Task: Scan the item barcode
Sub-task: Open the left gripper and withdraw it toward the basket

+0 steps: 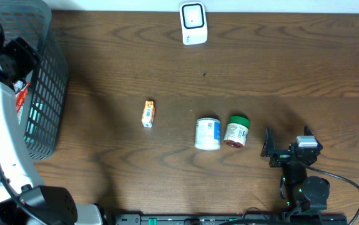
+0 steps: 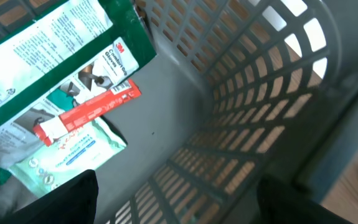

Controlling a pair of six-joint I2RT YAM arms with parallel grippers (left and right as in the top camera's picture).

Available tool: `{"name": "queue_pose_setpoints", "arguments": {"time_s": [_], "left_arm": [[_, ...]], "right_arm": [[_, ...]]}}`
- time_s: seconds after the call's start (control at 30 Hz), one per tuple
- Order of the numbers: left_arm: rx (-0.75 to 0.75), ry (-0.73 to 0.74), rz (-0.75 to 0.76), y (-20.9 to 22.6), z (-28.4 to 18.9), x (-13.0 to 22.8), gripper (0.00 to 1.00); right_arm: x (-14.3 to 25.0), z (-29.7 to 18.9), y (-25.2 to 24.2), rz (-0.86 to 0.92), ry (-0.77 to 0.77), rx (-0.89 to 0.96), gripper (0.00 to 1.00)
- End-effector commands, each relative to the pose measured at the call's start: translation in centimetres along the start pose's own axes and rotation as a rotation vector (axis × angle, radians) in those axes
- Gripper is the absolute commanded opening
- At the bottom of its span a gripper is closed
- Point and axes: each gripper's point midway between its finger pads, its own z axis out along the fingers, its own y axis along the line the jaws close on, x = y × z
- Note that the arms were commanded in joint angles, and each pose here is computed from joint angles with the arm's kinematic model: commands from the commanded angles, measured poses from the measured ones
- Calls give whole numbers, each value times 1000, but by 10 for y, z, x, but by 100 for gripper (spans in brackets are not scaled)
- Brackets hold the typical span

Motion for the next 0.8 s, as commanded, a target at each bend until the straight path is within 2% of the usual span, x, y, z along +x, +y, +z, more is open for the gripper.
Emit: {"name": "queue_pose_setpoints", "arguments": {"time_s": [0.0,0.4,0.63,0.77], "left_arm": [[-10,8,1,1,9,-2,79],[-8,14,9,1,7,0,80],[45,-150,3,-8,-34,-30,79],[-34,-249,-18,9,-48,-49,79]], "right_arm": [[1,0,-3,4,1,16,99],[1,0,-3,4,1,16,99],[1,0,-3,4,1,16,99],[1,0,-3,4,1,16,99]]}}
